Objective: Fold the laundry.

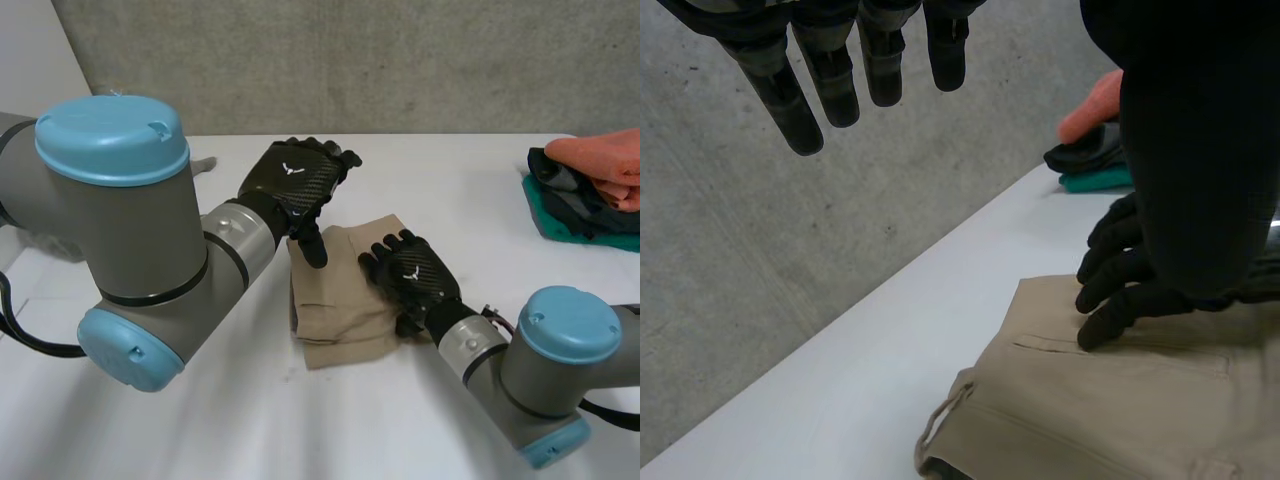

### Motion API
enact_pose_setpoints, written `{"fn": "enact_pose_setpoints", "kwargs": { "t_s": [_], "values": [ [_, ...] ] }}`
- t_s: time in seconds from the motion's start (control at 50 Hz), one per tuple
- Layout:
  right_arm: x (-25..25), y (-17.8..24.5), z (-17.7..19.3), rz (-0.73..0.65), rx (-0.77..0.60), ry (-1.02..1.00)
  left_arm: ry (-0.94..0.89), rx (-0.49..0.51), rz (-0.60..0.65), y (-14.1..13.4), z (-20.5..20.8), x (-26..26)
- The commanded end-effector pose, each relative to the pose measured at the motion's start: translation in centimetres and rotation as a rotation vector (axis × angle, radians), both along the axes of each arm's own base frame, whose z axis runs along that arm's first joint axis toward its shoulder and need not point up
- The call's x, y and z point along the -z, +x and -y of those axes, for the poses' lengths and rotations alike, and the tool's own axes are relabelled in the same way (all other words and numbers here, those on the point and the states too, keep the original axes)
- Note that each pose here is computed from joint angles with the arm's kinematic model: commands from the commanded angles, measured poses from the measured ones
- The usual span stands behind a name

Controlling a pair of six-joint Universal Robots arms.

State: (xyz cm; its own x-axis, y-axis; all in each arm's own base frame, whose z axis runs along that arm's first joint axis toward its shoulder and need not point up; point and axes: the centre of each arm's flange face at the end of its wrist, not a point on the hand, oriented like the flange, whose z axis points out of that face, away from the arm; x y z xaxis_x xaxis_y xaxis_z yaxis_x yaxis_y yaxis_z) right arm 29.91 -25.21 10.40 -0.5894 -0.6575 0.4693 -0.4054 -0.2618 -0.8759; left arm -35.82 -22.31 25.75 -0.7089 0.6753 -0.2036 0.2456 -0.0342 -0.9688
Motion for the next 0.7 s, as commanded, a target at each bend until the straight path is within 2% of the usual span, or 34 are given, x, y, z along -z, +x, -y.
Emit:
{"fn": "enact_pose_setpoints", "kwargs": {
  "t_s": [0.02,0.16,0.28,0.38,0.54,0.64,0.7],
  "values": [
    [0.1,1.1,1.1,0.015,-0.013,-0.015,0.007,-0.001,0.006,0.1,-0.1,0.3],
    [-2.5,1.5,3.5,0.079,0.051,-0.086,0.005,-0.001,0.004,0.1,-0.1,0.2],
    [-8.5,1.2,7.3,0.206,0.112,-0.192,-0.018,0.002,-0.015,0.0,0.0,-0.7],
    [-13.1,-1.2,11.2,0.269,0.146,-0.271,-0.056,0.013,-0.047,-0.5,-0.1,-1.9],
    [-19.2,-8.7,18.1,0.395,0.277,-0.394,-0.069,0.043,-0.065,-1.3,-1.0,-2.5],
    [-19.6,-14.9,23.0,0.434,0.317,-0.424,-0.069,0.062,-0.069,-1.7,-1.6,-2.6],
    [-19.2,-16.9,24.7,0.447,0.311,-0.420,-0.071,0.072,-0.069,-1.9,-2.0,-2.6]
  ]
}}
